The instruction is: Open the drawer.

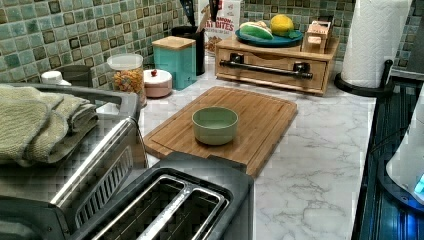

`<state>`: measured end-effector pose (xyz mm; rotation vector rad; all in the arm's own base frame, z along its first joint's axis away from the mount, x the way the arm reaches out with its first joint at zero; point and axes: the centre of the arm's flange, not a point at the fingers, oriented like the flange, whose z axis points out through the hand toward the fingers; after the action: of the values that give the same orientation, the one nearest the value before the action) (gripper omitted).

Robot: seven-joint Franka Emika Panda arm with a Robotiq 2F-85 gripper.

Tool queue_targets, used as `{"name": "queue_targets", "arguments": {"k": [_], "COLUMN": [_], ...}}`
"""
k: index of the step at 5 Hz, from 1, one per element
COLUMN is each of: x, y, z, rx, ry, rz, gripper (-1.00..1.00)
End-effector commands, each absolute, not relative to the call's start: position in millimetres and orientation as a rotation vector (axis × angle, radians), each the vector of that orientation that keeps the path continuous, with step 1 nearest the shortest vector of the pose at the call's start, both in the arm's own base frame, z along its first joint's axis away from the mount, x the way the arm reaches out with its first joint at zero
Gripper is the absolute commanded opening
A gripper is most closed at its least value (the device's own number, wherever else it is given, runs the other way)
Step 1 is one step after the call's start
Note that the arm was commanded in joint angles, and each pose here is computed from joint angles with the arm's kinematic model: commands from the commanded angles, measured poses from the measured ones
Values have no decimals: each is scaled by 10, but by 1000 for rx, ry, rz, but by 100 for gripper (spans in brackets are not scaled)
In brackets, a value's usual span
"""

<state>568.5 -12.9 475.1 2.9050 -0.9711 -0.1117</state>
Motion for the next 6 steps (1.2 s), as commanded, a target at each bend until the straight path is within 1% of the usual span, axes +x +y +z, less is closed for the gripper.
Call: {"name": "queue_targets", "arguments": {"k": [1, 2, 4, 5, 6], "x": [5696, 5570, 5434, 5467, 5428], "y": [-105, -254, -969, -1345, -1573], "z": [4713, 4585, 4429, 4276, 4158], "rx": [2903, 2955, 3026, 3009, 2995], "ry": [-960, -720, -225, -71, 8], "rz": [-120, -66, -42, -63, -24], "gripper": [100, 100, 100, 100, 100]}}
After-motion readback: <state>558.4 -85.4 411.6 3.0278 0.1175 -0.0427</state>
